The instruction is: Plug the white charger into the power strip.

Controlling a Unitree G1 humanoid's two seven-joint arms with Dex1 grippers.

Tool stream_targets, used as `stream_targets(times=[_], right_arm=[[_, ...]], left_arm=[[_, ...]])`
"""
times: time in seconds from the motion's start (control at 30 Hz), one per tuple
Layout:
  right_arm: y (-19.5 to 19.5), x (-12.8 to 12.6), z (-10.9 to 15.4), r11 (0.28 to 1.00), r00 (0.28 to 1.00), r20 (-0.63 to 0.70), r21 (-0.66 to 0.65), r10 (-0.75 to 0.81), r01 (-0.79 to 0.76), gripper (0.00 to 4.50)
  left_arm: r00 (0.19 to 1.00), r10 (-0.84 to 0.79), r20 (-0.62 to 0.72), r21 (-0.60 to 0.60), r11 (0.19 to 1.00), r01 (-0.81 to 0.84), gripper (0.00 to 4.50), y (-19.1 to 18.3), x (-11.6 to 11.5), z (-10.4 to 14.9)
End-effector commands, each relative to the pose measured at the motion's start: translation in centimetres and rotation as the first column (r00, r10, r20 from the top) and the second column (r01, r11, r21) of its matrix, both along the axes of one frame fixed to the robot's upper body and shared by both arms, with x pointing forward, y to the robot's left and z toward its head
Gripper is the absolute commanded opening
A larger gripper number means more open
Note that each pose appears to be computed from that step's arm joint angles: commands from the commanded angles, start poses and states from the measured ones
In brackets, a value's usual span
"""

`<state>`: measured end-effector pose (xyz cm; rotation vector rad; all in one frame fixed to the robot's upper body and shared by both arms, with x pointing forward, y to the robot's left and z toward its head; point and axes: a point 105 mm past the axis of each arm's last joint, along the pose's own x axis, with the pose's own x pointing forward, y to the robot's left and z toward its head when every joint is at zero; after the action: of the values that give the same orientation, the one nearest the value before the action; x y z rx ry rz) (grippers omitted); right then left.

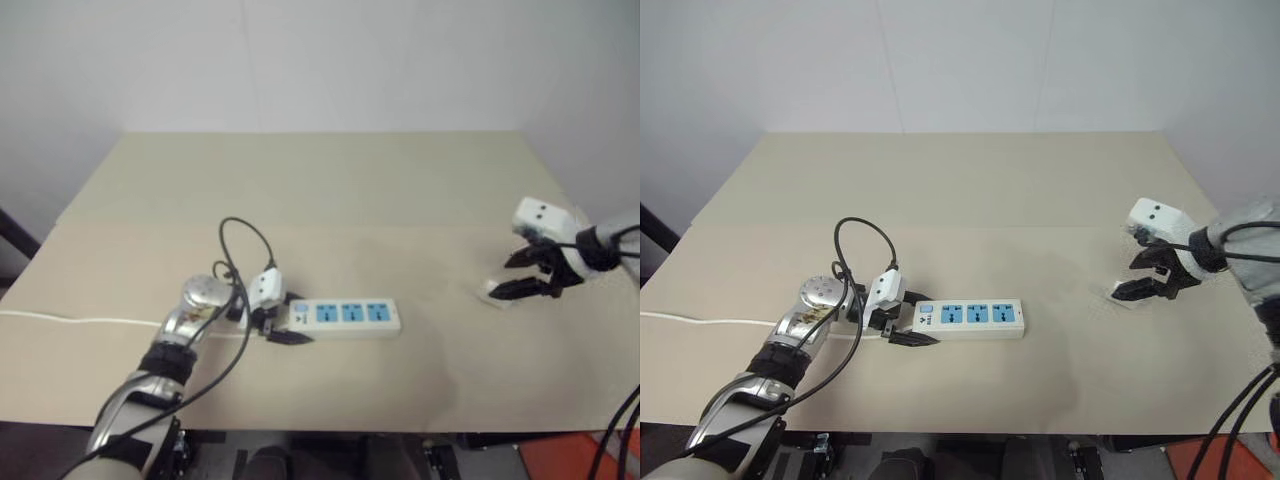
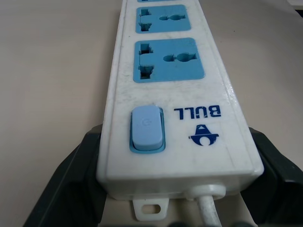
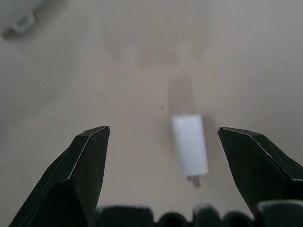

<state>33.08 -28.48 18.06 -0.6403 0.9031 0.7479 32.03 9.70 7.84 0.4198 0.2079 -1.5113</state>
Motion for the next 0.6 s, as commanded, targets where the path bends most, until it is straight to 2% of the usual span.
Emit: stream_targets(times=[0.03, 0.37, 0.6], right_arm=[[-0.5, 0.8, -0.2, 0.996, 0.999, -0.035, -0.084, 0.015, -0.018, 4.32], [-0.8, 3.1, -2.7, 0.982, 0.996, -0.078, -0.183, 0.030, -0.044, 4.32], [-0.9, 3.7, -4.3, 0.976, 0.995, -0.099, -0.211, 0.029, -0.049, 4.32]], left_arm=[[1.000, -0.025, -0.015, 0.006, 1.000, 0.025, 3.34, -0.8, -0.7, -0.6], [1.000, -0.012, -0.027, 0.003, 1.000, 0.012, 3.34, -0.8, -1.7, -1.0], [1.000, 0.010, -0.030, 0.011, 1.000, -0.010, 3.34, -0.3, -1.8, -0.9]])
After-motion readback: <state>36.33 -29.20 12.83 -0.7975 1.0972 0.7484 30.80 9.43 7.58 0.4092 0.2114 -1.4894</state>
